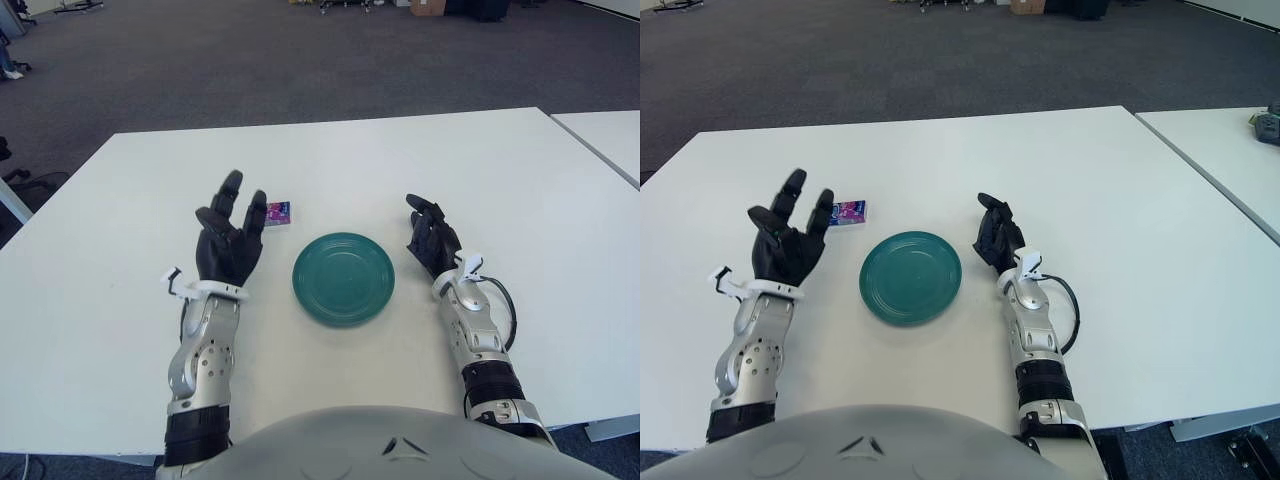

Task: Put the gum into the plate.

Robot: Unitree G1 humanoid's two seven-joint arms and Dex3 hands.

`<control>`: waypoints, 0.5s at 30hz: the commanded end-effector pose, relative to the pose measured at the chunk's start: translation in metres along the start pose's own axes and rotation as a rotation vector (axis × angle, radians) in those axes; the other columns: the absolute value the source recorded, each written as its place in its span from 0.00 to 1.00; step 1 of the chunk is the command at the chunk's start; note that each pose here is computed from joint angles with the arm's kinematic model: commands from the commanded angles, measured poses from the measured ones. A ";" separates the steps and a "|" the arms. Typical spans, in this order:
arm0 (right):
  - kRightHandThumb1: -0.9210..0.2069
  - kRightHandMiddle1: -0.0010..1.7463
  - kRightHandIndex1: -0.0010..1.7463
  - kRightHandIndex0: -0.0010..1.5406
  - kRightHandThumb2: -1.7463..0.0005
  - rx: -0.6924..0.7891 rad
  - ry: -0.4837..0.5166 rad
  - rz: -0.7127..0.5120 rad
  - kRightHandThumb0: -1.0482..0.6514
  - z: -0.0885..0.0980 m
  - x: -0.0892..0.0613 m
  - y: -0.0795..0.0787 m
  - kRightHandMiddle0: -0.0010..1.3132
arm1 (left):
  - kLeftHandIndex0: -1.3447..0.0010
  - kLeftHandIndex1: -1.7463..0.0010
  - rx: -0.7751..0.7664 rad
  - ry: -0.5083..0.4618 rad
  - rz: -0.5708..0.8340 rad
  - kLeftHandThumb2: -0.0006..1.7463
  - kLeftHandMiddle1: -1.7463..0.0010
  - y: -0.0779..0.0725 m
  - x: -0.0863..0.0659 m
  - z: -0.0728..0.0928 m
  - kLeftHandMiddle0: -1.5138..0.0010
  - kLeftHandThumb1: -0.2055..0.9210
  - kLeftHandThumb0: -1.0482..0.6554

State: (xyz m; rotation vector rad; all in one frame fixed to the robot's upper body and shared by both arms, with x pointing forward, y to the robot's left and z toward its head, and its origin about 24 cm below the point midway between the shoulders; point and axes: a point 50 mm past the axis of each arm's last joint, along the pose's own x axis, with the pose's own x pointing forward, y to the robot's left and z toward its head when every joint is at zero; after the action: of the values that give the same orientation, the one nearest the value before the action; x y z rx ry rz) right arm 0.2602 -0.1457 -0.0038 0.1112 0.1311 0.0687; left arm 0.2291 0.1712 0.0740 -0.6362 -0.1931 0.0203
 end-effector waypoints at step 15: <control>0.00 0.07 0.00 0.04 0.48 0.026 0.109 -0.033 0.10 -0.027 -0.002 -0.005 0.00 | 1.00 0.57 1.023 -0.129 -0.171 0.54 0.99 0.011 0.092 0.045 0.83 1.00 0.01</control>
State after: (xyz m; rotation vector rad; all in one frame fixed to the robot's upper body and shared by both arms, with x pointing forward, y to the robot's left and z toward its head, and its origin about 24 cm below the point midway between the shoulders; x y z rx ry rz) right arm 0.2648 -0.1459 -0.0085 0.1122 0.1289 0.0633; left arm 0.2979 0.2081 0.1030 0.2655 -0.2820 0.0323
